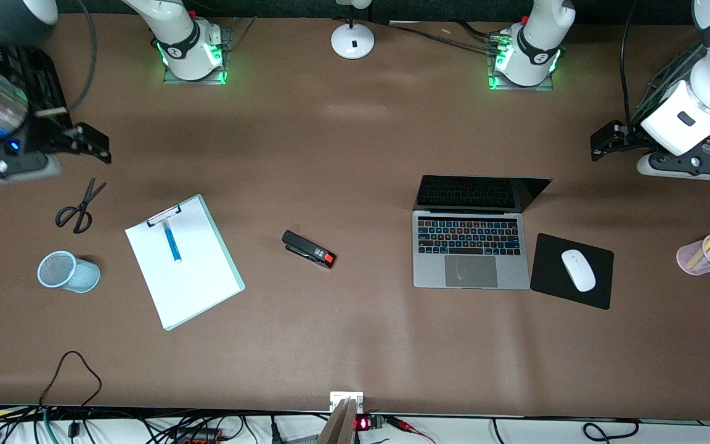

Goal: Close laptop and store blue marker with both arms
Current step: 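Reach the right gripper down to the blue marker on the clipboard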

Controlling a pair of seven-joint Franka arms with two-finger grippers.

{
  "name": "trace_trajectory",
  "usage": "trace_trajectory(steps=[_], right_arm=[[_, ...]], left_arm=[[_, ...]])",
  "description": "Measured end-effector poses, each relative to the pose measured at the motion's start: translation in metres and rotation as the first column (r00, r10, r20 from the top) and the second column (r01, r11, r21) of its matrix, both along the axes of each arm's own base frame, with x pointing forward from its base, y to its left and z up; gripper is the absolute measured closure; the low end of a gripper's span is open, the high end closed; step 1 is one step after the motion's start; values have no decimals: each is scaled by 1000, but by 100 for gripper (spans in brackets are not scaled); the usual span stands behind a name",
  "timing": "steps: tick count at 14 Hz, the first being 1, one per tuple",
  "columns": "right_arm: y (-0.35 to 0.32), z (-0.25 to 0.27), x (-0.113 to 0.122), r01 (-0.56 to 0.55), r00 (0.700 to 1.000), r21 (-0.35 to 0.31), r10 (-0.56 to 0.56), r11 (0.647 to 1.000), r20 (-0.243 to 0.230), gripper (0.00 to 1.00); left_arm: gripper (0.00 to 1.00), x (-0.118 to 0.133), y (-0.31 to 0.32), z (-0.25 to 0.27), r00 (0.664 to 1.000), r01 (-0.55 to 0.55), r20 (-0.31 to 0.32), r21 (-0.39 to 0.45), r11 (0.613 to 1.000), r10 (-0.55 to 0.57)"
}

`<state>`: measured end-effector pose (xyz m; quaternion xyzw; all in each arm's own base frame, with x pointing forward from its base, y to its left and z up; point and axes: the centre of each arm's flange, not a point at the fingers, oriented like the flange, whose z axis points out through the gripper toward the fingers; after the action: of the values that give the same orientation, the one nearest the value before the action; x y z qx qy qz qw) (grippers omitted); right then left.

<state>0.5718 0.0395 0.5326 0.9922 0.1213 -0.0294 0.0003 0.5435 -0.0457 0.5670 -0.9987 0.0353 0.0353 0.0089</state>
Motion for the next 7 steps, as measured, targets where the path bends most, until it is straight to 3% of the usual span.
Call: trace_trajectory(steps=[7], right_arm=[[41, -144, 49, -110, 991, -20, 108, 994, -82, 0]], left_arm=[[0, 28, 4, -24, 999, -8, -41, -2, 1000, 8]])
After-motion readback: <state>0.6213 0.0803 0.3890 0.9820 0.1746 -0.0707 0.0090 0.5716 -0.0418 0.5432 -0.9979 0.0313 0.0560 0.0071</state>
